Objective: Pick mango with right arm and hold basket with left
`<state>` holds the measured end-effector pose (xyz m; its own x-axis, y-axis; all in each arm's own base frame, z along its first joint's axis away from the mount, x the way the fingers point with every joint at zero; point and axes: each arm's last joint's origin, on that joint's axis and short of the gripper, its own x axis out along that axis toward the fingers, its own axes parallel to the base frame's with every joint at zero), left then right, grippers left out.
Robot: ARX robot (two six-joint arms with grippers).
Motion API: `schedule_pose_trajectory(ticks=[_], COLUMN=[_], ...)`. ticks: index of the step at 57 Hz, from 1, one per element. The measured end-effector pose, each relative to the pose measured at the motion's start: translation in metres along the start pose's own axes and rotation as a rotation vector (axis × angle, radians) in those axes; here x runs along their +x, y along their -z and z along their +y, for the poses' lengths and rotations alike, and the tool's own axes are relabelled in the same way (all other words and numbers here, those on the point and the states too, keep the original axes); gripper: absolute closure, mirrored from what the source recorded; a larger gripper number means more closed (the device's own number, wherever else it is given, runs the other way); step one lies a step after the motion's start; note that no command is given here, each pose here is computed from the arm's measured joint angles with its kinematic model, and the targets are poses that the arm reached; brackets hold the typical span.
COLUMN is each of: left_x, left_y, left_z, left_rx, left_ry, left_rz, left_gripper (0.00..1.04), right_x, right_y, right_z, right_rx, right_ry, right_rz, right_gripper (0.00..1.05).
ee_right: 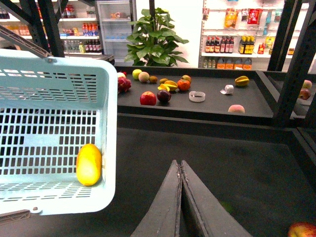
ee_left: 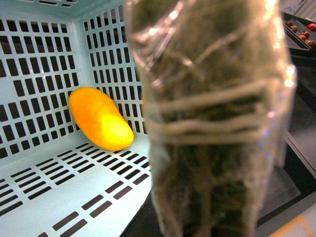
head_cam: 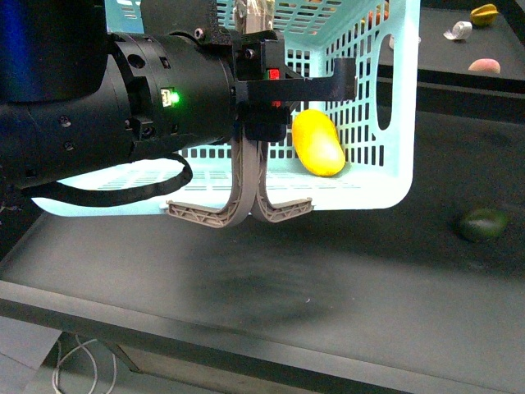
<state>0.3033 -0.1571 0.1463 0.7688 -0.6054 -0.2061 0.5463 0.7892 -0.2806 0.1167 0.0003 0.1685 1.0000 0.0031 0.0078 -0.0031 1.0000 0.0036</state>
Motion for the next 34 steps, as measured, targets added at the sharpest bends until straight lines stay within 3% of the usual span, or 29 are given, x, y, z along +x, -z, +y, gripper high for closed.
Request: schedule_pose_trajectory(ticks=[34], left_x=[0.000], left_y=[0.000], left_z=[0.000], left_rx=[0.001], left_ry=[0.000], left_rz=[0.000], left_gripper=[1.01], right_x=[-0.017], right_y=[0.005], right_z=[0.000], right_rx=[-0.001], right_ry=[-0.001], right_rz=[0.027], right_gripper=[1.03])
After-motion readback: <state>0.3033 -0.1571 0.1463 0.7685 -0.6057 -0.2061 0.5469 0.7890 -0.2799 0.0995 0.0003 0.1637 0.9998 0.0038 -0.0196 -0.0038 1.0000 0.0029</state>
